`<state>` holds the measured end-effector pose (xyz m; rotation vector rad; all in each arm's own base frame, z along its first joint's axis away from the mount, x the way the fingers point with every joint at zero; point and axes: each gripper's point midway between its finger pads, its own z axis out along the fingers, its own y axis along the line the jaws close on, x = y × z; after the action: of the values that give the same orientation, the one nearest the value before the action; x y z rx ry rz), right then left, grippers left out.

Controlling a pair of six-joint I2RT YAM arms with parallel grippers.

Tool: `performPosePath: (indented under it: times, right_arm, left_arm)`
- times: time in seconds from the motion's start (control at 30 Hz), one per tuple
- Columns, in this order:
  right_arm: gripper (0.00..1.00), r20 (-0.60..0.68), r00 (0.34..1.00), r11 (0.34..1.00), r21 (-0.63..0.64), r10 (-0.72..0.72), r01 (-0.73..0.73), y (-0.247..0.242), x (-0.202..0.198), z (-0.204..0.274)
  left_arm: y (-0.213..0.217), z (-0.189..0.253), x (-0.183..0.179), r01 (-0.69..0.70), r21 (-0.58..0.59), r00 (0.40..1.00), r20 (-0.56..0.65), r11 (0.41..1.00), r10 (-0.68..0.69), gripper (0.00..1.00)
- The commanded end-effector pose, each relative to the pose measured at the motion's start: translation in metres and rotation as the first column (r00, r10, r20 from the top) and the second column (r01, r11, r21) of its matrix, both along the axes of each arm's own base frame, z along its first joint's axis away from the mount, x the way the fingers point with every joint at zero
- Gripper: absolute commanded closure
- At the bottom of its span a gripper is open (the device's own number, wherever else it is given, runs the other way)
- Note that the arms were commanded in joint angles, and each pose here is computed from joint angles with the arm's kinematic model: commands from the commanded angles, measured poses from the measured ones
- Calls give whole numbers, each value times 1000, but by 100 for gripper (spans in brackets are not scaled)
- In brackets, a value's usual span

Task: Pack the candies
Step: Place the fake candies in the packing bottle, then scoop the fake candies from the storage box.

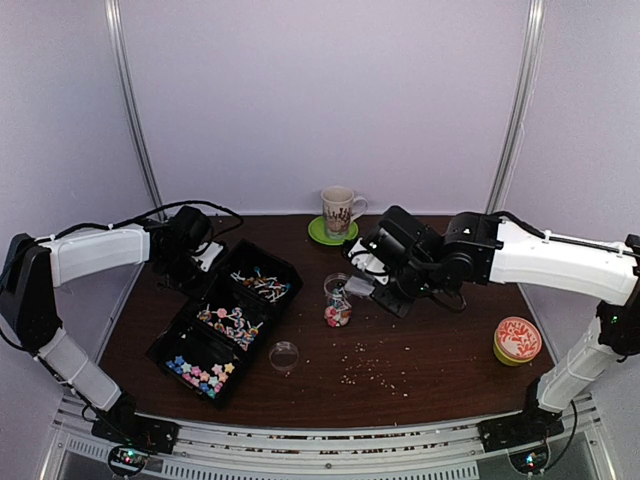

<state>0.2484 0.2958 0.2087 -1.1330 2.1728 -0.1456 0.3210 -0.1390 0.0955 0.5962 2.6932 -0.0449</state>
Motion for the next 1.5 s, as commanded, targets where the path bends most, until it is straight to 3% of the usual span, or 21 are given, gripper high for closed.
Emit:
performPosePath:
  times: [0.0,0.4,0.9,1.47]
  right_arm:
    - [100,20,1000,999,-28,-23,24,-4,7,10]
    - [100,15,1000,997,-81,-6,7,0,11,22]
    - [100,187,979,983,148,83,-112,50,11,71]
    - [100,111,992,993,91,67,-77,105,16,46]
  left_arm:
    - [-13,31,20,-8,-90,996,92,996,17,100]
    - [-13,32,19,-6,-90,995,94,996,15,100]
    - [-15,30,19,-3,-95,996,87,995,11,100]
    - [-21,38,19,26,-135,994,107,991,-11,100]
